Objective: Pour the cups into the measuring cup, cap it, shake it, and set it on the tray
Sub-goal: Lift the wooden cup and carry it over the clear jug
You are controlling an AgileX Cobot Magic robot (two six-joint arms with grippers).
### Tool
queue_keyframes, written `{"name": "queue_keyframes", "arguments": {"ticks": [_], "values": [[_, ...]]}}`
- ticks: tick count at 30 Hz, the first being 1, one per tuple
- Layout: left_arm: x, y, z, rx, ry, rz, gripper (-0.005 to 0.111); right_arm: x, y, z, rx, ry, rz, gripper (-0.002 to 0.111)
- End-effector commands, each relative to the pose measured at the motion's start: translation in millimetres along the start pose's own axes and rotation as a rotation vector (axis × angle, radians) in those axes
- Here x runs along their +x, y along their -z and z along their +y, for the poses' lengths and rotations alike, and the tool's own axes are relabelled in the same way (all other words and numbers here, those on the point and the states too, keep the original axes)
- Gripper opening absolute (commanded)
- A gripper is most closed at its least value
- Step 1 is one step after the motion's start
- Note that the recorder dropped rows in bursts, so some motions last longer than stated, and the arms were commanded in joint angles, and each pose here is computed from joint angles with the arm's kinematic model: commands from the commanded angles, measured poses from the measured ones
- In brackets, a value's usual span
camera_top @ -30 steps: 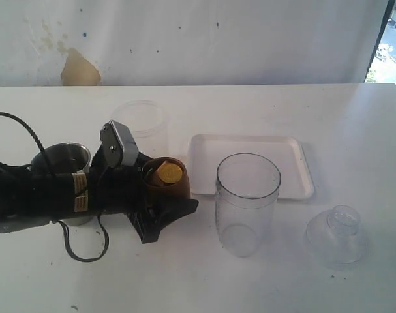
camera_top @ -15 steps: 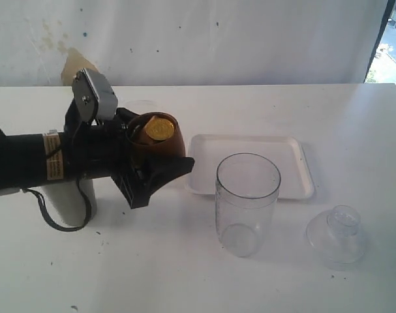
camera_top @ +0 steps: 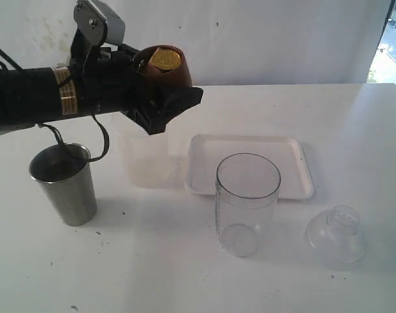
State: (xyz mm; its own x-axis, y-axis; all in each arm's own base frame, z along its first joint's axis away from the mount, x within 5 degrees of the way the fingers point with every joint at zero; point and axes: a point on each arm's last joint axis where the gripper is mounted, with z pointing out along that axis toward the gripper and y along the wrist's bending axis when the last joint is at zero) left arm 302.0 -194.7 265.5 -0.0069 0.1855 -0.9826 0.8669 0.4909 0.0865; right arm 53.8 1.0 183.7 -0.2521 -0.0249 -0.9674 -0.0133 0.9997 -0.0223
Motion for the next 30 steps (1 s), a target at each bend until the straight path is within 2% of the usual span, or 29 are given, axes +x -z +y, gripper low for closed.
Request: {"name": "queue_keyframes", "arguments": {"ticks": [1,6,13,15,22,30], "values": [[-1.4,-13.4,6.5,0.008,0.023,0.001,0.000,0.9,0.0,-0.1,0.002,-0.001,-0.006,0.000],[-2.6,-38.0,2.7,-0.001,-0.012,0.041,0.000,0.9,0.0,-0.1,0.002,-0.001,-0.006,0.000],[4.5,-74.6,-4.5,0.038,-0.197,0.062,0.000,0.9,0.0,-0.1,0.002,-0.001,-0.006,0.000],[8.2,-80.6,-4.1,0.044,-0.204,0.066,0.000,0.9,0.0,-0.1,0.002,-0.001,-0.006,0.000],[16.8,-95.4,-8.7,0.073,-0.212,0.066,0.000,0.9,0.0,-0.1,0.002,-0.001,-0.006,0.000],[15.2,-98.6,-15.5,0.094,-0.358,0.057,0.000,0.9,0.0,-0.1,0.002,-0.001,-0.006,0.000]]}}
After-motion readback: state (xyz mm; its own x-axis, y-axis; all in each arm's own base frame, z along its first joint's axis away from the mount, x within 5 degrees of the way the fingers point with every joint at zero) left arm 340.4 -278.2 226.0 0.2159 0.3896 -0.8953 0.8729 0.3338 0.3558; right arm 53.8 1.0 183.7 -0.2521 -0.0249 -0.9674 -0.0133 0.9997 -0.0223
